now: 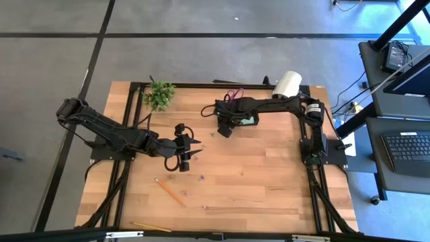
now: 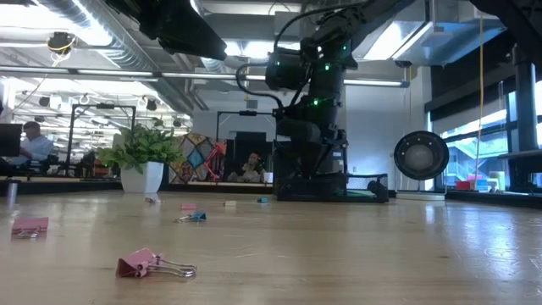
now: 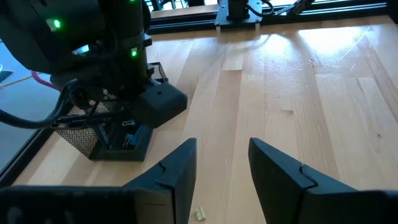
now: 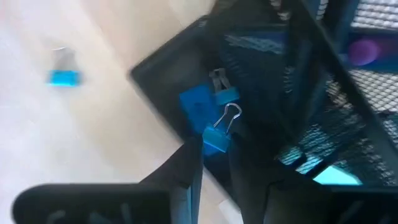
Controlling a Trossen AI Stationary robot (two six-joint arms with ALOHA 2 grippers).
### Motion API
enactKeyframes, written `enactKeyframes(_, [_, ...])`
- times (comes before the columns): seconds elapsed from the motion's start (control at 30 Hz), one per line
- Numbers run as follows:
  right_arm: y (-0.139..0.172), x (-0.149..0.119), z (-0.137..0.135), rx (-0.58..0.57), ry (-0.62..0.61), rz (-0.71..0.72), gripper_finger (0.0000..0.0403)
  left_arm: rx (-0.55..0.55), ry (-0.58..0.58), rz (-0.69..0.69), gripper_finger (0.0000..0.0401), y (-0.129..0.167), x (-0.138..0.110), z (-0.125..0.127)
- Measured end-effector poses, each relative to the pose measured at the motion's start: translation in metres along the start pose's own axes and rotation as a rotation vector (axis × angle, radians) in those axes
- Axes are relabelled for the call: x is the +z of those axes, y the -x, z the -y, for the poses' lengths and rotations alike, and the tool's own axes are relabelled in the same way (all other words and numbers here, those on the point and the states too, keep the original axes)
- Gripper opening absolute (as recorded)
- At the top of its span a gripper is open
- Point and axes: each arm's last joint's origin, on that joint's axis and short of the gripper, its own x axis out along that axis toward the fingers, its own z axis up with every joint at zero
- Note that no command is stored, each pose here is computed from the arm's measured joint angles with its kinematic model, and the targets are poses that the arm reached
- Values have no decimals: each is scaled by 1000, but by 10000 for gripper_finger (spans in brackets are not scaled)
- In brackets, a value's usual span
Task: Pick and place office supplies into organizer
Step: Put the blue binder clip into the black desk organizer
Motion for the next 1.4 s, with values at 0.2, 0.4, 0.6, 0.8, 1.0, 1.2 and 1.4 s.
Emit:
enactKeyframes(0.2, [-4, 0, 6, -6, -68, -12, 74, 0, 0, 1, 141, 0, 0, 0])
enactKeyframes(0.4, [-5, 2, 12, -7, -104, -17, 74, 0, 0, 1, 141, 0, 0, 0])
enactKeyframes(0.6, [-4, 2, 13, -4, -106, -15, 74, 1, 0, 1, 141, 0, 0, 0])
enactKeyframes(0.8, [-3, 3, 13, -1, -105, -10, 78, 0, 0, 1, 141, 0, 0, 0])
enactKeyframes(1.0, [-3, 3, 13, 0, -105, -11, 115, 0, 0, 0, 141, 0, 0, 0])
enactKeyframes(1.2, [-3, 3, 13, 1, -103, -11, 152, 1, 0, 0, 141, 0, 0, 0])
enactKeyframes(1.4, [1, 2, 12, 6, -102, -16, 160, 1, 1, 1, 141, 0, 0, 0])
